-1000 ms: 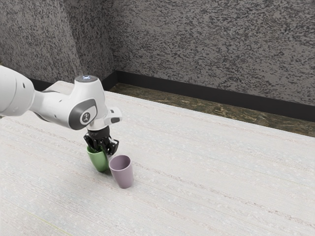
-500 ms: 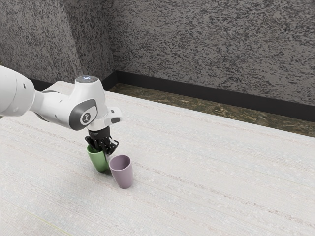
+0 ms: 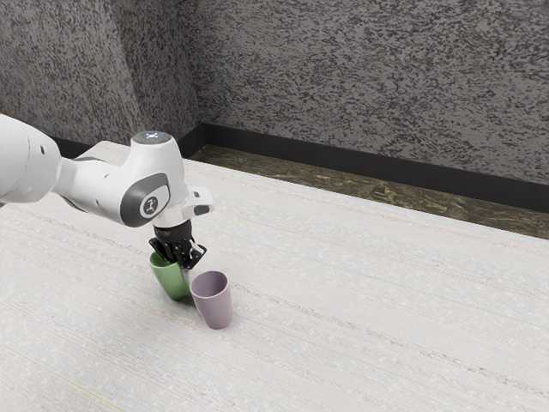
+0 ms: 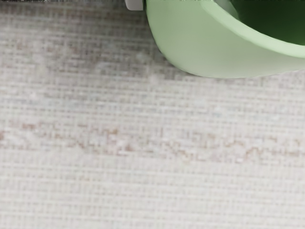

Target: Place the left cup onto the right cup

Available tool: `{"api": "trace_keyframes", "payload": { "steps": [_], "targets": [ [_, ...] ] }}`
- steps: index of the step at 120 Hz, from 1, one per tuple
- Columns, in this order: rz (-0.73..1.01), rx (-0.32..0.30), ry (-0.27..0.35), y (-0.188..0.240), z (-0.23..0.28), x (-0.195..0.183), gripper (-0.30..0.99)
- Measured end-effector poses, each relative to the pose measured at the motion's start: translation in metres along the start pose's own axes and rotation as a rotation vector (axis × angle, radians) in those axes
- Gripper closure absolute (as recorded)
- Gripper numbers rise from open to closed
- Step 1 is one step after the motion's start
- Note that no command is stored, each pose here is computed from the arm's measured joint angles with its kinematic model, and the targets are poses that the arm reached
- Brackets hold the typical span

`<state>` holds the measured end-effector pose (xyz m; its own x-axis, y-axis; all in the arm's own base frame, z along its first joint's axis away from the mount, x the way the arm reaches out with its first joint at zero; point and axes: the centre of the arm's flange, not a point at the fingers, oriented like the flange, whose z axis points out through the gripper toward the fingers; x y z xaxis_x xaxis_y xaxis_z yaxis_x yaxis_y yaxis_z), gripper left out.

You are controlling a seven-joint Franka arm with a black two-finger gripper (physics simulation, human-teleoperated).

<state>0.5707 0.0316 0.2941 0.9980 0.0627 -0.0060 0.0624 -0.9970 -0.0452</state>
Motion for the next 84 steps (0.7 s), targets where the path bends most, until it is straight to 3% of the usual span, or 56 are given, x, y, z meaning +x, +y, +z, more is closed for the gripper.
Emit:
{"api": "trace_keyframes", "payload": {
  "steps": [50, 84],
  "targets": [
    [-0.002, 0.008, -0.001, 0.0, -0.007, 0.0, 0.78],
    [-0.001, 0.018, 0.0, 0.003, -0.037, -0.002, 0.78]
  ]
}}
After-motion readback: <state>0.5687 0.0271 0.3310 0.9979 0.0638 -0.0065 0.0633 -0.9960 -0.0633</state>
